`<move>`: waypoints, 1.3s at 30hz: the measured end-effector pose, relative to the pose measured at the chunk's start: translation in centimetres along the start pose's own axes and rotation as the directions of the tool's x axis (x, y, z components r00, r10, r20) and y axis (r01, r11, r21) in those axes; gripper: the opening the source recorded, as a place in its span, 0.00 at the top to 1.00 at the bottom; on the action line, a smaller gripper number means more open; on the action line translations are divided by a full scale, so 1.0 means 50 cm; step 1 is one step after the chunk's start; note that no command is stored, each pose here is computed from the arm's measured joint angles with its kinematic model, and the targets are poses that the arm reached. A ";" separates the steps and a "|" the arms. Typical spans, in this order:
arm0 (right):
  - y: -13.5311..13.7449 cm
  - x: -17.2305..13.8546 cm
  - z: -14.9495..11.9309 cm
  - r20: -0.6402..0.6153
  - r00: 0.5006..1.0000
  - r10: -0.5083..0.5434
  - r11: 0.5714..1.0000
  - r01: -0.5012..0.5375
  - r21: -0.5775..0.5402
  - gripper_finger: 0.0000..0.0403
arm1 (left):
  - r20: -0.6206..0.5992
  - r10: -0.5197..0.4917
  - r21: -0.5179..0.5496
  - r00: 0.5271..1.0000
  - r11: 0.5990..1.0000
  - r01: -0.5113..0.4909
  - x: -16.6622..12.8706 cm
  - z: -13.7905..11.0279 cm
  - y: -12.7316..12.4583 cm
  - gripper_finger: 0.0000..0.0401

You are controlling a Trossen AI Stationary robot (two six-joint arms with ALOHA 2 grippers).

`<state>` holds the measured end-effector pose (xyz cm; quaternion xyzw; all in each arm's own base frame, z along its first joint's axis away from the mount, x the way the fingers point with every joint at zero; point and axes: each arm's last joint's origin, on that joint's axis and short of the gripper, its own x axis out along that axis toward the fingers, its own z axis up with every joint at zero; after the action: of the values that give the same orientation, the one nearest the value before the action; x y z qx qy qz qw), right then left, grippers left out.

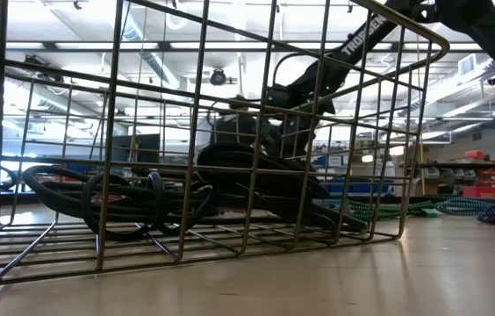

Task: Pick and place USB-C Cables
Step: Put the black charger cable into the wire basket

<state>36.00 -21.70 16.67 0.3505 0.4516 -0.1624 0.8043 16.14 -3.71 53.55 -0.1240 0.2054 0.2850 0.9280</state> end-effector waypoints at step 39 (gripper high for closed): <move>-0.030 -0.067 -0.043 -0.208 0.959 -0.195 0.976 0.170 -0.133 0.99 | -0.002 0.001 0.001 1.000 1.000 -0.001 0.000 0.000 0.000 0.72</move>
<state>32.00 -21.40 18.10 0.2767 0.5766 -0.1703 0.7497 16.16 -3.71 53.53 -0.1236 0.2064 0.2850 0.9278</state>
